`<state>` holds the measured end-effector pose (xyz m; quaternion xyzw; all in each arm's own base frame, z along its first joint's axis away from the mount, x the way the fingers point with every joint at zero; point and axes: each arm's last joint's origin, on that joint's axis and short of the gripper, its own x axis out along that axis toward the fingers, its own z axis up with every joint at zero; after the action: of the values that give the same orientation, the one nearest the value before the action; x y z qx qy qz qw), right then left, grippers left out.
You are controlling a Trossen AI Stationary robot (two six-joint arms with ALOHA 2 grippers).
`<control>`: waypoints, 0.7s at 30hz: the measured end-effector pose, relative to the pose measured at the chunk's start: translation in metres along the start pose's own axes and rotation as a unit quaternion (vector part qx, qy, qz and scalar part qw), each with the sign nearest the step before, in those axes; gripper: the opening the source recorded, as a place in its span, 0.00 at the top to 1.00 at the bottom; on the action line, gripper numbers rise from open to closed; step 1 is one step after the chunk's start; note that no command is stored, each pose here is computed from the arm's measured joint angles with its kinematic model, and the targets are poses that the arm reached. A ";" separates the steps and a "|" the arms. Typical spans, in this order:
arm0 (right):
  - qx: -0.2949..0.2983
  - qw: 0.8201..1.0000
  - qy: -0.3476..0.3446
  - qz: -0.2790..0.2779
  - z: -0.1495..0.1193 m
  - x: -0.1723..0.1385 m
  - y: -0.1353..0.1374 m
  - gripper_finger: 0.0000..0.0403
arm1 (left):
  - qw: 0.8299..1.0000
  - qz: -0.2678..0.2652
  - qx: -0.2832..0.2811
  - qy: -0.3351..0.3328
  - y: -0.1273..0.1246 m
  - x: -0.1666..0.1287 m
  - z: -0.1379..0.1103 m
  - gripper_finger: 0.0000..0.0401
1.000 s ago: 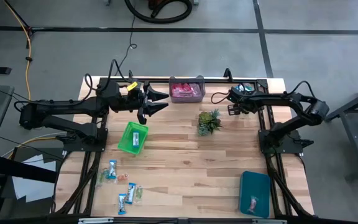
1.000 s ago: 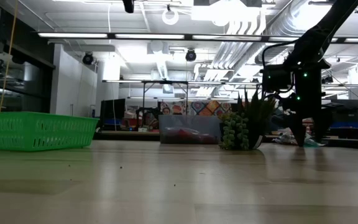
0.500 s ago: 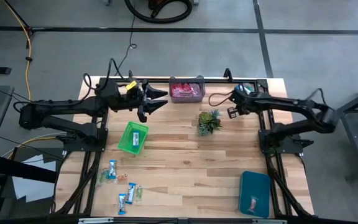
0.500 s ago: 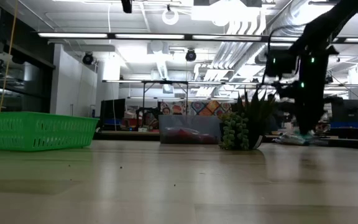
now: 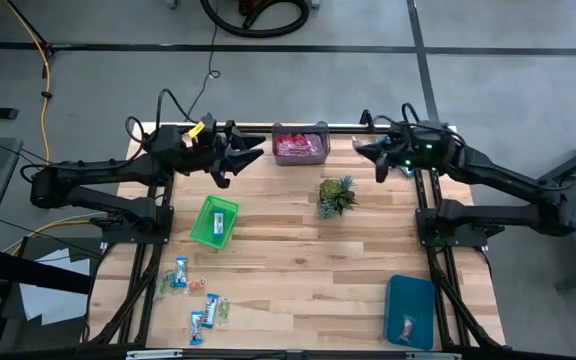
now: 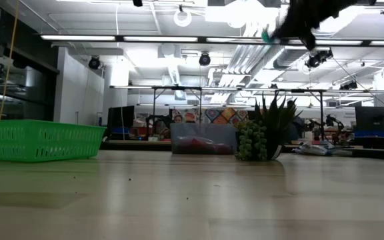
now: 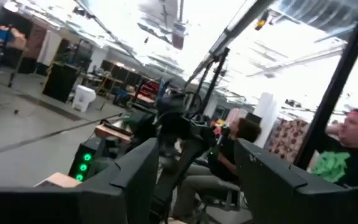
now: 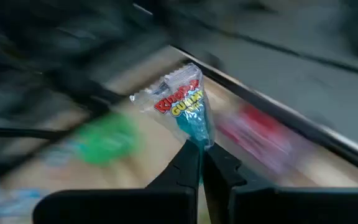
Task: Sort candy
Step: Put the transparent candy into the blue bin
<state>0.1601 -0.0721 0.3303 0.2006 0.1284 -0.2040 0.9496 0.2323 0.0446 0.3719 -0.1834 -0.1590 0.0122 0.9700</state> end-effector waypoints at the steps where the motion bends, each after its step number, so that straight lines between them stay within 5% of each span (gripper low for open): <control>1: -0.006 0.999 -0.021 0.038 0.004 -0.002 0.006 1.00 | 1.000 -0.009 0.002 0.005 0.000 0.000 0.000 0.51; 9: -0.067 0.974 -0.088 0.199 0.009 0.011 0.052 1.00 | 0.995 -0.034 0.034 0.088 -0.001 -0.001 -0.015 0.51; 14: -0.132 0.960 -0.087 0.232 0.000 0.029 0.071 1.00 | 0.984 -0.037 0.092 0.150 -0.004 -0.003 -0.030 0.51; 21: -0.133 0.960 -0.078 0.235 -0.004 0.039 0.075 1.00 | 0.982 -0.037 0.101 0.152 -0.008 -0.003 -0.032 0.51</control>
<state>0.2265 -0.0210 0.3383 0.0809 0.0290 0.0283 0.9959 0.2397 0.0253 0.3456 -0.0784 -0.0140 -0.0363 0.9962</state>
